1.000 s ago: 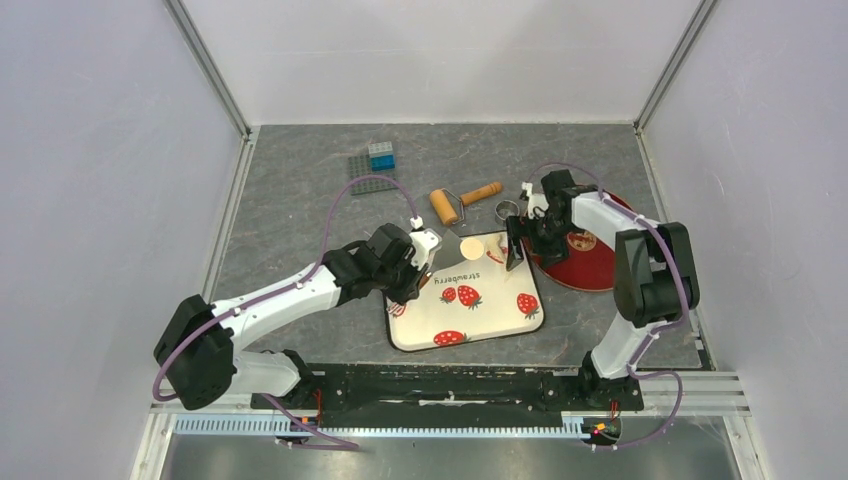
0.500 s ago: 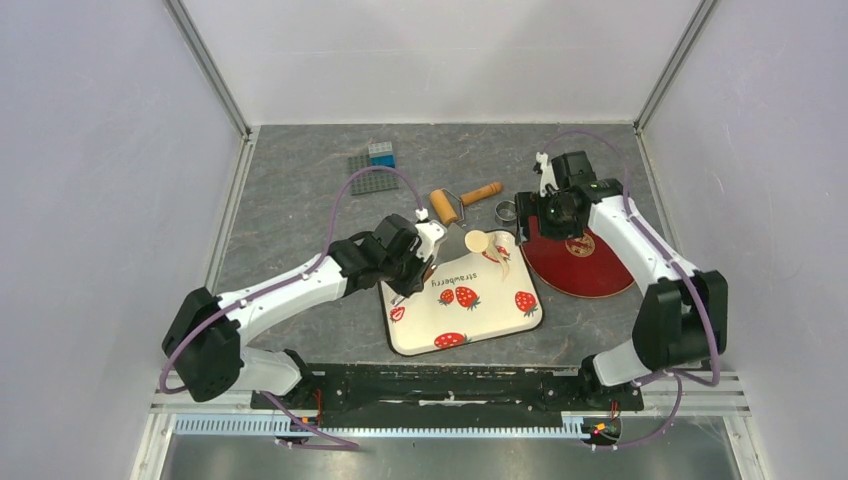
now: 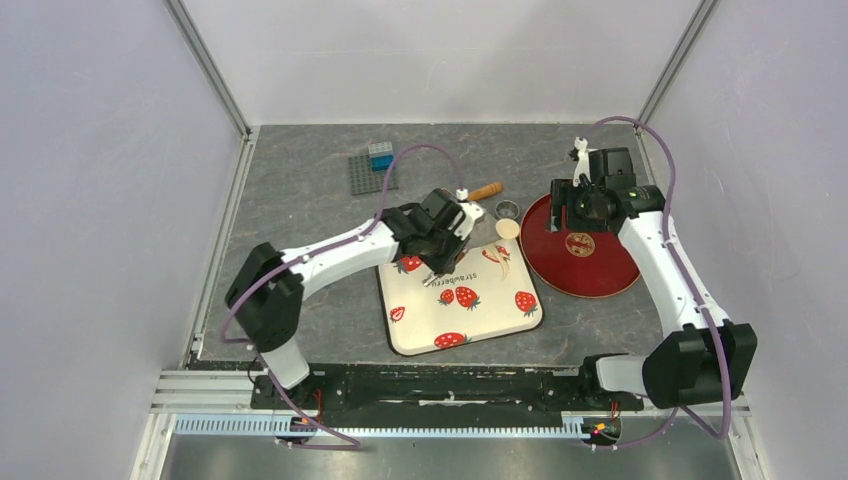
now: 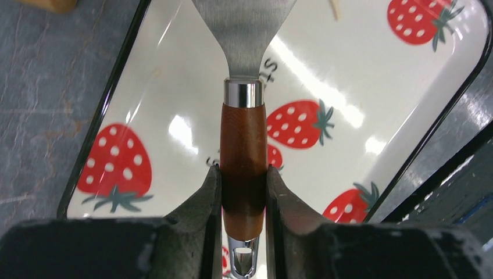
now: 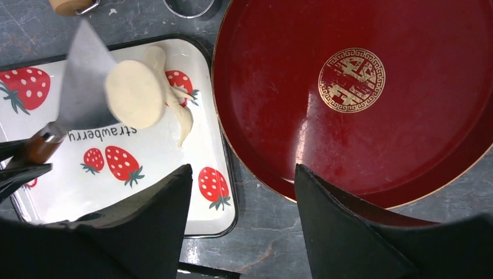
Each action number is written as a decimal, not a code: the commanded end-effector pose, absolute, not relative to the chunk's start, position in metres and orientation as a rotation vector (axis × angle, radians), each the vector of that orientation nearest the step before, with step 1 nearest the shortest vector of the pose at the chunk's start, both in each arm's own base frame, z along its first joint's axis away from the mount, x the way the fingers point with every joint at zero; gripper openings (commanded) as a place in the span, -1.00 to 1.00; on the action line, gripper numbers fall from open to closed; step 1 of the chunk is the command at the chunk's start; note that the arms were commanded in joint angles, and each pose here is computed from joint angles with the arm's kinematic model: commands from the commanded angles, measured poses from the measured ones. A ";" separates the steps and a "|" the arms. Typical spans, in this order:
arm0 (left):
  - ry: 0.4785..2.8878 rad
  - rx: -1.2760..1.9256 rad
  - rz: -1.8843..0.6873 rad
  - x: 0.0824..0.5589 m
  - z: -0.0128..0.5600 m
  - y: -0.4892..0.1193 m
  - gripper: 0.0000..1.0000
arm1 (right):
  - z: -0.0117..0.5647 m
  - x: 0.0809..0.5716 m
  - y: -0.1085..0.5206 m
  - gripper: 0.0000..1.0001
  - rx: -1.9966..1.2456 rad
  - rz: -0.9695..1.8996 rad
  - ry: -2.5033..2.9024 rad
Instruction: Roll out the dumpling wrappers from the dough
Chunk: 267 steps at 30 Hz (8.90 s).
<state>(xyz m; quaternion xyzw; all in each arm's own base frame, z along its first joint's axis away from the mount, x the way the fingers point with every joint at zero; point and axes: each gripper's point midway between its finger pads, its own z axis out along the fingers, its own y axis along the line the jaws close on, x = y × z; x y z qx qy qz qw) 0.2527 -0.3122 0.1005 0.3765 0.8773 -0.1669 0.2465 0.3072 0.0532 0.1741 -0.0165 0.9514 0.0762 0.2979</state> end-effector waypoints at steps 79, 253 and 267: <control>1.988 1.296 -0.454 0.244 0.160 -0.546 -0.96 | 0.074 0.337 0.042 -1.00 0.182 0.552 2.613; 1.715 -0.091 -0.490 0.263 0.220 -0.107 0.99 | 0.138 0.308 0.012 0.96 0.173 0.369 2.190; 1.843 -0.044 -0.083 0.281 0.173 -0.064 0.99 | 0.137 0.318 -0.035 0.96 0.214 0.040 1.920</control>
